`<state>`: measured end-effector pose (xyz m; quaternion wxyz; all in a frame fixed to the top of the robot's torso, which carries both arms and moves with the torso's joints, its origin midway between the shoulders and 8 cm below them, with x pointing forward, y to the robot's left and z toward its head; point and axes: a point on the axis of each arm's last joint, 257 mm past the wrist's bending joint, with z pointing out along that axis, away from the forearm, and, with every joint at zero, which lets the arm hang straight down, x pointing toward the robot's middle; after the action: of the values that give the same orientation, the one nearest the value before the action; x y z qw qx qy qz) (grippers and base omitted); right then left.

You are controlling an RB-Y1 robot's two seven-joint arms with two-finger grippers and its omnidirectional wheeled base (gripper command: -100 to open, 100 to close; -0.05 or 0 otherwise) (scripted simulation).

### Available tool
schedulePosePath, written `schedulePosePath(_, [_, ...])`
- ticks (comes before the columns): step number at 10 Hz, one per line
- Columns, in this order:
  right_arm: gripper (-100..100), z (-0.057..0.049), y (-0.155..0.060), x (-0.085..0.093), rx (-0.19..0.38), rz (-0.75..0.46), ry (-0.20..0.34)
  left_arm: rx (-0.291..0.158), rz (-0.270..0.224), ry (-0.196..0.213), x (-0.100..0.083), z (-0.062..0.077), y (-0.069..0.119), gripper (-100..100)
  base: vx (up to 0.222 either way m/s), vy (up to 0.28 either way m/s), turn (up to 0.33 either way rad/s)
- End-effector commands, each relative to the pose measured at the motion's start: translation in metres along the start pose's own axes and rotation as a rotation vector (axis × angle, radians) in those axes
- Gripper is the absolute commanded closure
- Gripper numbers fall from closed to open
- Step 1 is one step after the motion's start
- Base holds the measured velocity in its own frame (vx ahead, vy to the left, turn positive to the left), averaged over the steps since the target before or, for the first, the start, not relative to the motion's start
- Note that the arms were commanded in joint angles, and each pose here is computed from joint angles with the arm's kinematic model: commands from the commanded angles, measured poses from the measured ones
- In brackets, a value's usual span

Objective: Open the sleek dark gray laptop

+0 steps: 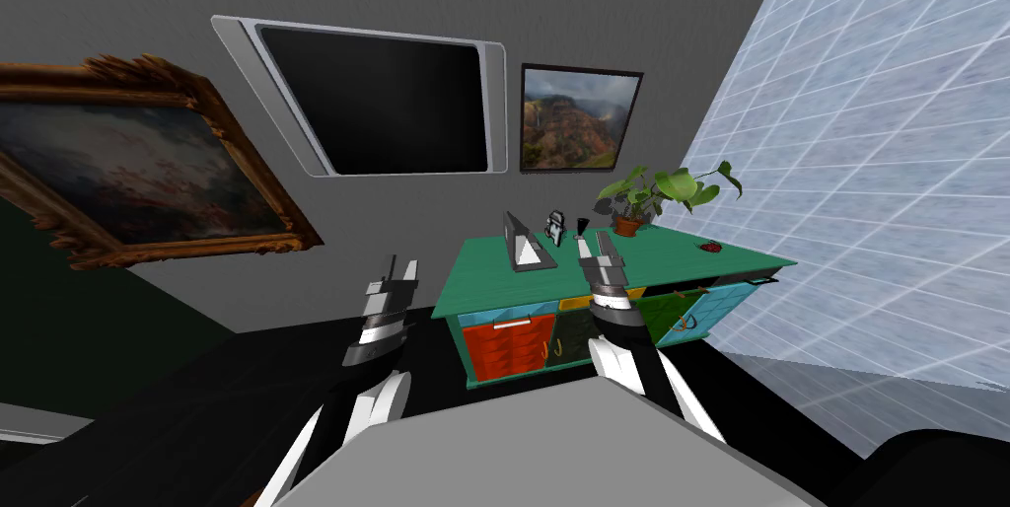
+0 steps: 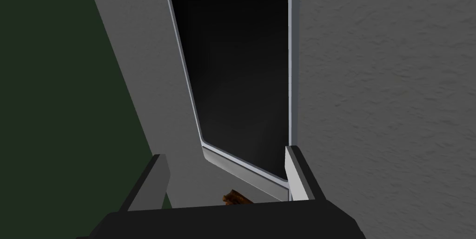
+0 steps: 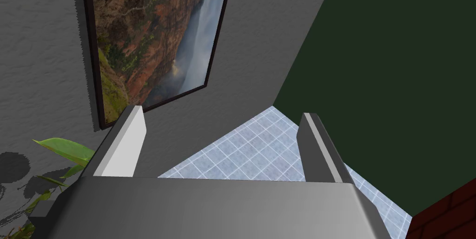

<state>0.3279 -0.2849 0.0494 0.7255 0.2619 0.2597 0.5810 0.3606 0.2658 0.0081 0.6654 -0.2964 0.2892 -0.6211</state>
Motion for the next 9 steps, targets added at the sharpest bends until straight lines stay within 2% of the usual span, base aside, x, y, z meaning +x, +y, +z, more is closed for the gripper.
schedulePosePath(1, [0, 0.0000, 0.0000, 0.0000, 0.000, 0.000, 0.000, 0.000, 0.000, 0.000, 0.0000, 0.0000, 0.0000, 0, 0.000, 0.000, 0.000])
schedulePosePath(9, [0, 0.0001, 0.0002, 0.0000, 0.000, 0.000, 0.000, 0.000, 0.000, 0.000, 0.0000, 0.0001, -0.0002, 0, 0.000, 0.000, 0.000])
